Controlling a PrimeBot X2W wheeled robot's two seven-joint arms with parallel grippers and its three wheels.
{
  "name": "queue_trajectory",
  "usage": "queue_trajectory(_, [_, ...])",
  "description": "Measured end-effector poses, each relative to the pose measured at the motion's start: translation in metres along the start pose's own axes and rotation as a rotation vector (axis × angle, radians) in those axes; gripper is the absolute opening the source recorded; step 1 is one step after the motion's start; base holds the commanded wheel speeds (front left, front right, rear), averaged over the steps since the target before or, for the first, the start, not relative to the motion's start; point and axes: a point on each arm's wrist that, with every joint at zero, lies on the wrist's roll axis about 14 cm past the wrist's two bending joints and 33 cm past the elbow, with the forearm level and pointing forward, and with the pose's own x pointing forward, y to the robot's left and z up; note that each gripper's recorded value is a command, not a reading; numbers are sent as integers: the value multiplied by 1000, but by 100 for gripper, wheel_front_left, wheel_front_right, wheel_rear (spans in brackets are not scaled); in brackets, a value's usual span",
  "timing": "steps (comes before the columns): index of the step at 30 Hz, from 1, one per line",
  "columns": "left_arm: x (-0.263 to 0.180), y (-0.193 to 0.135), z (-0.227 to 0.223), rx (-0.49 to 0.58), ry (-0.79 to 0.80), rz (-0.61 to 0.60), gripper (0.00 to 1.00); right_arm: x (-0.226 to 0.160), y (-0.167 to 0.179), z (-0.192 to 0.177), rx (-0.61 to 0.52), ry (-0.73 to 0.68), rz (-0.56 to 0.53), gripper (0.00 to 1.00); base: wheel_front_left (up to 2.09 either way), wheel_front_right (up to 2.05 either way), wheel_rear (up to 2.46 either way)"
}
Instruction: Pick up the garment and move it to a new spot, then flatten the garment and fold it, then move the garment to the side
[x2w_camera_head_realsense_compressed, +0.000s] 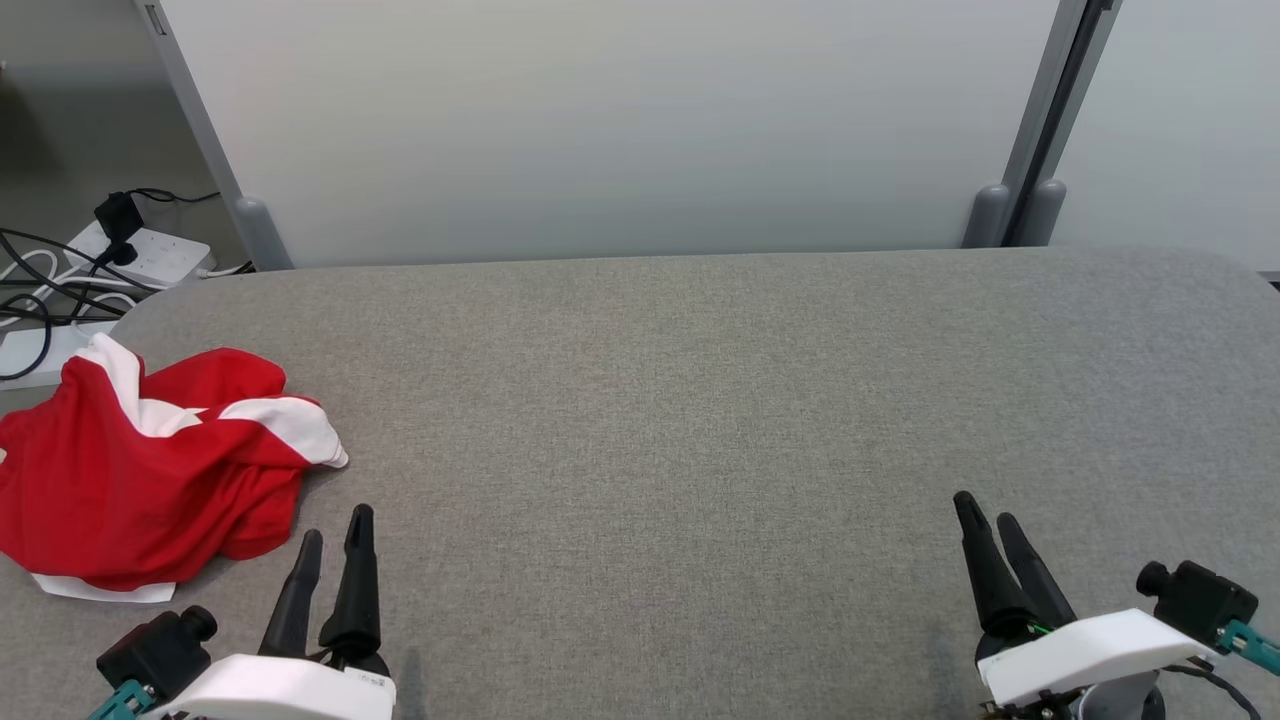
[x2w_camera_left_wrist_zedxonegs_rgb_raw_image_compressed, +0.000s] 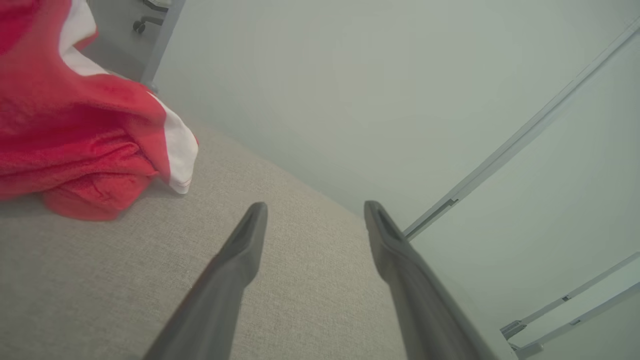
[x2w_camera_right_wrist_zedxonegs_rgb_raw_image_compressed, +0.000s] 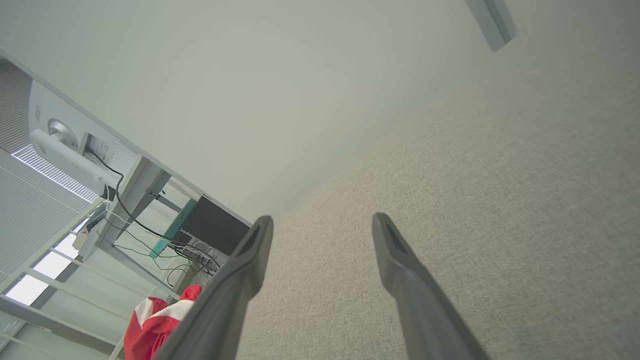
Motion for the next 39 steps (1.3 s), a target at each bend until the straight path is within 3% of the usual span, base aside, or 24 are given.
queue_trajectory(23, [0,-16,9,271,-60,-59,100,4,29,8,-290,-45,114,100,0,0,0])
queue_trajectory(39, [0,-31,18,449,-115,-112,100,0,24,24,-488,-110,102,100,0,0,0])
